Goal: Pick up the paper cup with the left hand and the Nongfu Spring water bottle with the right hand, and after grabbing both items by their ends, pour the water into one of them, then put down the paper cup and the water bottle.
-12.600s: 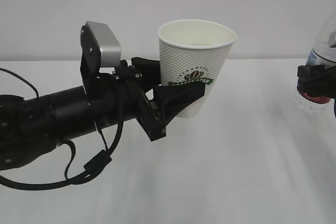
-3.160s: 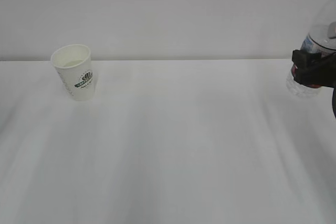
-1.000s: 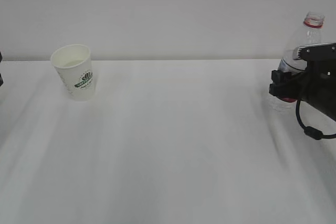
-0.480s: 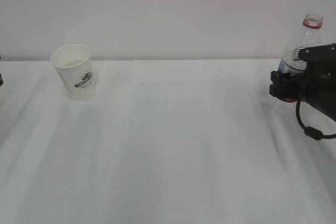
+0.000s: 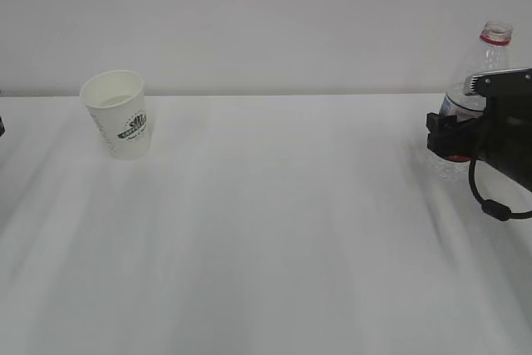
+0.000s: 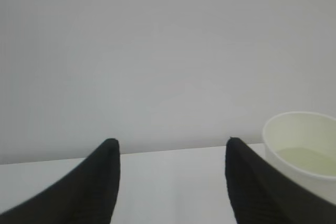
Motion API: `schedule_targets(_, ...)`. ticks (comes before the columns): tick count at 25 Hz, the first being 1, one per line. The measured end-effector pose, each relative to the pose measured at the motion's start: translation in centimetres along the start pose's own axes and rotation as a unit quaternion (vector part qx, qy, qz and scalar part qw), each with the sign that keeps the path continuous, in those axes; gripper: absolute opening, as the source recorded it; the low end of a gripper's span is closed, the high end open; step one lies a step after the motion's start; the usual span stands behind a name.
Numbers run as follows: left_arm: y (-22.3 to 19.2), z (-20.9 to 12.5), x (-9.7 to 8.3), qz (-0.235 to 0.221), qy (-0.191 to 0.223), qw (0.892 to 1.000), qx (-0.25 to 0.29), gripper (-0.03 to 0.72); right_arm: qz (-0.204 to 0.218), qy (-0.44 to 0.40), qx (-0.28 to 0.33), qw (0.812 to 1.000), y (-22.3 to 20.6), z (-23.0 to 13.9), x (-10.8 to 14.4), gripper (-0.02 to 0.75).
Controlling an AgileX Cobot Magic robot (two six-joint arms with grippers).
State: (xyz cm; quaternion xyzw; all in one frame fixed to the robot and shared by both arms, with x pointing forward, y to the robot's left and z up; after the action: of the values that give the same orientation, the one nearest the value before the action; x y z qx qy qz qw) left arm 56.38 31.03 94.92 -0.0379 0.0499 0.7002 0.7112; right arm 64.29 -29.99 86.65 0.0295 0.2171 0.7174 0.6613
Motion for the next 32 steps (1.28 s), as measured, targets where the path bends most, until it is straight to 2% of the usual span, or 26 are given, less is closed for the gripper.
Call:
schedule_targets(9,0.0,0.0,0.0,0.000,0.000,1.000,0.000,0.449,-0.008,0.000,-0.033,0.999,0.1,1.0,-0.3,0.627)
schedule_targets(28,0.0,0.0,0.0,0.000,0.000,1.000,0.000,0.444,-0.027,0.003,-0.088,0.996,2.8,6.8,-1.9,0.627)
schedule_targets(32,0.2,1.0,-0.1,-0.002,-0.001,1.000,-0.016,0.444,-0.030,0.000,-0.094,0.995,3.8,8.2,-2.3,0.627)
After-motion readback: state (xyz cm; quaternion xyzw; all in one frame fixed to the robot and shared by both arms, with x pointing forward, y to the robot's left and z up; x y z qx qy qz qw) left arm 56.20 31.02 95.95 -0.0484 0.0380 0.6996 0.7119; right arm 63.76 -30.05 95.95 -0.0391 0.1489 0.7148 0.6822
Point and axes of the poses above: a point on each arm's last joint axis where the gripper is mounted, y pointing back along that axis away from the gripper, x along the wrist's bending axis when the last joint is at zero, z = x × y, the point moved 4 cm from there along -y, pointing out along that axis toward the gripper, and after that the axes turned 10 degrees about y, right-handed, at the moved point
